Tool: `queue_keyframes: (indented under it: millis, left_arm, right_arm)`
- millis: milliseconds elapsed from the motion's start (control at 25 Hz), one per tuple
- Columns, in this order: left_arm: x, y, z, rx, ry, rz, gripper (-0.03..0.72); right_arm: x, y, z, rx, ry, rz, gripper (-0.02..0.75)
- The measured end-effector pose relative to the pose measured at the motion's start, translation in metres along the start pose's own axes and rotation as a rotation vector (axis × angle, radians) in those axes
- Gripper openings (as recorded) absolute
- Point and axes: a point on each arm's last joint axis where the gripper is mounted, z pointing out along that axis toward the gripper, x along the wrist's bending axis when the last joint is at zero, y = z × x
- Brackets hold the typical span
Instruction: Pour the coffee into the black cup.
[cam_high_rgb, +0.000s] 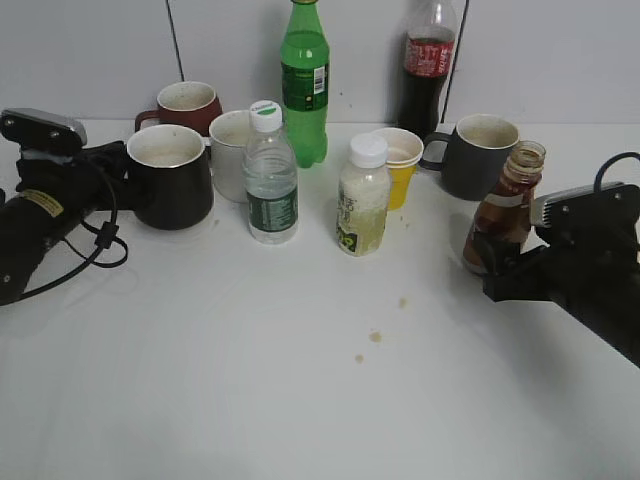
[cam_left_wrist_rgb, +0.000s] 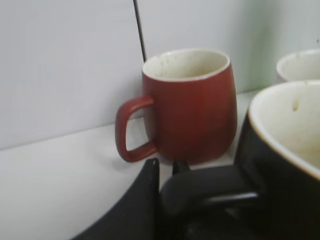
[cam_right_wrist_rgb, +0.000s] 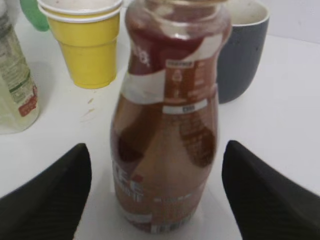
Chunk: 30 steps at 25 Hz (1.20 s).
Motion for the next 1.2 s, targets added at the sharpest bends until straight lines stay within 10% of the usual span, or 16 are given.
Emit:
queue_keyframes:
  millis: [880,1200]
  left_arm:
    - [-0.068,0.03,-0.067,0.026,-0.195,0.017,0.047]
    - [-0.108,0.032,-0.074,0.012,-0.367,0.058,0.046]
  right_arm:
    - [-0.001,-0.016,0.045,0.007,-0.033,0.008,0.503]
    - [0.012,0.041,0.021,-0.174,0.139,-0.274,0.503]
